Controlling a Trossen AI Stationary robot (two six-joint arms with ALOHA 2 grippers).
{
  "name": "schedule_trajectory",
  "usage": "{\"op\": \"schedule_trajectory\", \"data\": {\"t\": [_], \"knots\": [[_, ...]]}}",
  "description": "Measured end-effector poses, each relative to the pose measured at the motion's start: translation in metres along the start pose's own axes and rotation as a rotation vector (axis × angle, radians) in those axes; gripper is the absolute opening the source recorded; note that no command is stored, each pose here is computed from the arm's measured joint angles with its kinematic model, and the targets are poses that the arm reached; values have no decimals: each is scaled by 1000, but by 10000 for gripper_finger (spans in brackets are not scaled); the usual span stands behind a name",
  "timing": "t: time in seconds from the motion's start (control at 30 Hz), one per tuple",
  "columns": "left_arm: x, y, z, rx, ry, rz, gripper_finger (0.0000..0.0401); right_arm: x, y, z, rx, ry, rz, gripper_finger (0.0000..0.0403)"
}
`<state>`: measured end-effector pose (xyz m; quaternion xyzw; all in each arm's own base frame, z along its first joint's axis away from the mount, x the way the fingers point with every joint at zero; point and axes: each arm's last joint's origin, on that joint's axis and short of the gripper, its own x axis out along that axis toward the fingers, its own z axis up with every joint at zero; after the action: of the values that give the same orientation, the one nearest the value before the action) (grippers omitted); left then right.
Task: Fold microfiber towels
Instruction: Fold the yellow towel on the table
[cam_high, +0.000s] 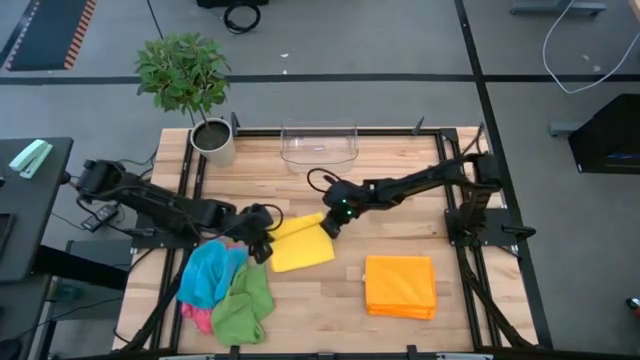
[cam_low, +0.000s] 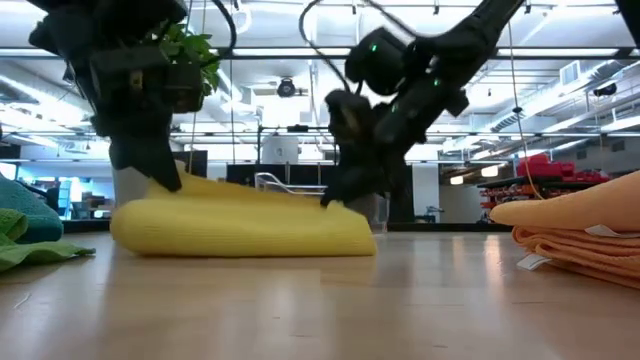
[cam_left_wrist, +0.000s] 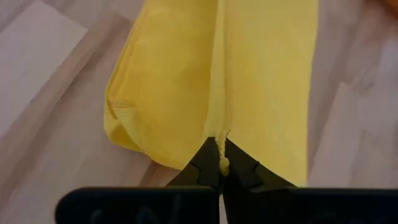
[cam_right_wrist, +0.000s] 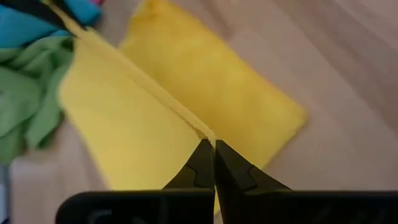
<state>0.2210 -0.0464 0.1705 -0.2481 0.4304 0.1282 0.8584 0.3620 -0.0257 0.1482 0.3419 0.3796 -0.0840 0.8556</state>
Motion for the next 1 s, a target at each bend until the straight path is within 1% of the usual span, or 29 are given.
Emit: {"op": "schedule_trajectory", "data": {"t": [0.1, 0.33, 0.47, 0.53, 0.7, 0.83, 0.93, 1.0], "knots": [[5, 7, 3, -3, 6, 40, 6, 7, -6, 0, 6, -28, -47, 3], [29, 21, 5, 1, 45, 142, 9, 7, -8, 2, -16, -82, -121, 3], [36, 24, 9, -11, 25, 152, 5, 7, -10, 3, -21, -94, -145, 4], [37, 24, 10, -9, 21, 153, 6, 6, -10, 3, -32, -107, -152, 12], [37, 24, 9, -6, 20, 159, 8, 4, -12, 7, 8, -125, -153, 53], [37, 24, 10, -11, 7, 164, 6, -12, -10, 16, 19, -164, -151, 102], [37, 24, 11, -23, -5, 171, 11, -32, 0, 21, -4, -194, -129, 135], [37, 24, 11, -26, -8, 174, 10, -42, 13, 17, -25, -191, -107, 148]]}}
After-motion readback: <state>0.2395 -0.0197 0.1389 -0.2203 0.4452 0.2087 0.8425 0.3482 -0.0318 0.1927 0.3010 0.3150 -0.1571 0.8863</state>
